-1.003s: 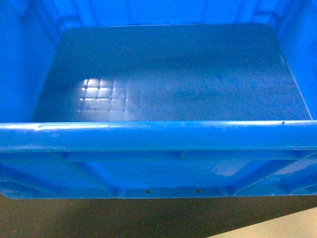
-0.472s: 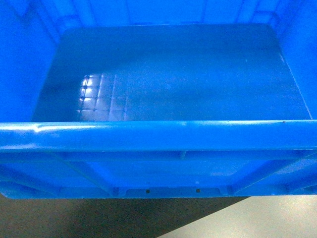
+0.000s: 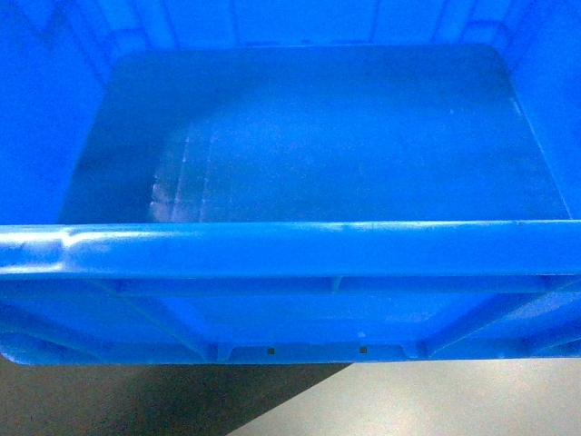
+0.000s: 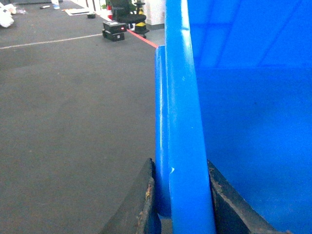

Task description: Place box next to blue box on left shelf

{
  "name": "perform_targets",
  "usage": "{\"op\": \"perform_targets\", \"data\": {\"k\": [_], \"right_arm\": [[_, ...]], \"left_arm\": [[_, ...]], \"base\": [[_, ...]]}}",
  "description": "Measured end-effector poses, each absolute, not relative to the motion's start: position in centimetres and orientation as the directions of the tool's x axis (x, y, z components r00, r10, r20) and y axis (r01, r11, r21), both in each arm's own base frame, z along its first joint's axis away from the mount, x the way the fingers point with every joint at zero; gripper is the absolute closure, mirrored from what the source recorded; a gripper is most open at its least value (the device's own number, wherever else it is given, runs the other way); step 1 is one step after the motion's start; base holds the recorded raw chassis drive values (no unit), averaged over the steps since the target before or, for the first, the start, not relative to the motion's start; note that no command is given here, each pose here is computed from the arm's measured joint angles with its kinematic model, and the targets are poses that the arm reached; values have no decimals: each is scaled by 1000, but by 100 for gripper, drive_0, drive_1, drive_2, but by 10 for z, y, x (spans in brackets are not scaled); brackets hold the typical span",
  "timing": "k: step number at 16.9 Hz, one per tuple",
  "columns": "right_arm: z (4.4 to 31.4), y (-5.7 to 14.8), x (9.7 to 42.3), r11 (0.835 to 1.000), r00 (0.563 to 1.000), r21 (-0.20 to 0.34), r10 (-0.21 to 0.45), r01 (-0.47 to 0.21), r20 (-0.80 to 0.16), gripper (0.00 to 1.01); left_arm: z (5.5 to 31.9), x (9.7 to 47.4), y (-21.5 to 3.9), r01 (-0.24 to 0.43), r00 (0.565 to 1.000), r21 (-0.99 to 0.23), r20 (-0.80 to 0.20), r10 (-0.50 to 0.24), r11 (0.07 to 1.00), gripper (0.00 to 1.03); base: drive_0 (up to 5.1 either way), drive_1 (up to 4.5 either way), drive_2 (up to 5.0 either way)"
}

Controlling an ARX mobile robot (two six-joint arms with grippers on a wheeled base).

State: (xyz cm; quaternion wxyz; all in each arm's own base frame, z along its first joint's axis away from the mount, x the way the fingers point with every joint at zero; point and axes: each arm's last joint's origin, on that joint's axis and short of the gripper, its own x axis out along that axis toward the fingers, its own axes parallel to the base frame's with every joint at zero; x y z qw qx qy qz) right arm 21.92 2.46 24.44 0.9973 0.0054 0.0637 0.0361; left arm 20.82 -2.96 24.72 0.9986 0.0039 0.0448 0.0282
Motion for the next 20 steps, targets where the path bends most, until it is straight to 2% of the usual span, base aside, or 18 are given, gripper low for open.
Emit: {"op": "perform_targets", "data": {"k": [20], "right_arm": [[245,25,219,997,989,12,72,-71,-126,79]], "left_arm": [[247,208,-30,-55,994,11,-89,56,998,82]], "base": [[-154,-154,-154]]}}
